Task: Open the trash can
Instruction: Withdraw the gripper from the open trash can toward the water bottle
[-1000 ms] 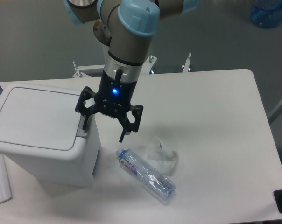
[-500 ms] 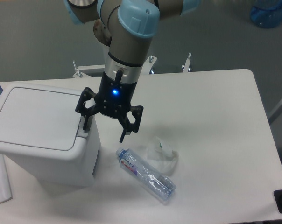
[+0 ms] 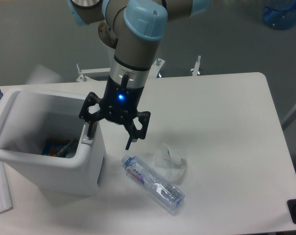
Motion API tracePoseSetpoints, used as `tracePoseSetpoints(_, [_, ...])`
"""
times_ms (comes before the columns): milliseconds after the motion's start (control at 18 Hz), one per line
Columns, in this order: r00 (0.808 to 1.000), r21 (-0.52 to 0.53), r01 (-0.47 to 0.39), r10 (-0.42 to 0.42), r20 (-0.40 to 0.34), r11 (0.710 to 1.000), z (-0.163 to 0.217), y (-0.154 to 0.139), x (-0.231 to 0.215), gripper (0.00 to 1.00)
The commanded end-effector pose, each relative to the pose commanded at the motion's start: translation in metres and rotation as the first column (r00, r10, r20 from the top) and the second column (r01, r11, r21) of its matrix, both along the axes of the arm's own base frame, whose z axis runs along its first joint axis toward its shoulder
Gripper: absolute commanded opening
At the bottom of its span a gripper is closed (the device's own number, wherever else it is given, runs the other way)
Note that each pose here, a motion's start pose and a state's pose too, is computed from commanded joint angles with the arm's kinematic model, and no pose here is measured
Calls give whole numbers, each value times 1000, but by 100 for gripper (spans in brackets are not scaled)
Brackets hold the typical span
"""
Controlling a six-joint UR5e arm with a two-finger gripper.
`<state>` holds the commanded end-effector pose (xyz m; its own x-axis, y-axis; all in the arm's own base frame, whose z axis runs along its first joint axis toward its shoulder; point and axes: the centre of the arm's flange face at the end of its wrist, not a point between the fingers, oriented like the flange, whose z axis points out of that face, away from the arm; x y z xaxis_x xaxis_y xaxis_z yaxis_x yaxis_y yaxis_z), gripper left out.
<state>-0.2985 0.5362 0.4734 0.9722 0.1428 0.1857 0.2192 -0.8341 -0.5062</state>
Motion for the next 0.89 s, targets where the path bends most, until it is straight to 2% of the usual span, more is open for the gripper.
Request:
tracePoseSetpoints(444, [999, 33, -10, 11, -33, 999, 18, -1, -10, 100])
tracePoseSetpoints(722, [990, 57, -115, 119, -71, 992, 15, -33, -76, 100])
tracePoseSetpoints(889, [975, -2, -179, 177, -136, 984, -33, -46, -140, 100])
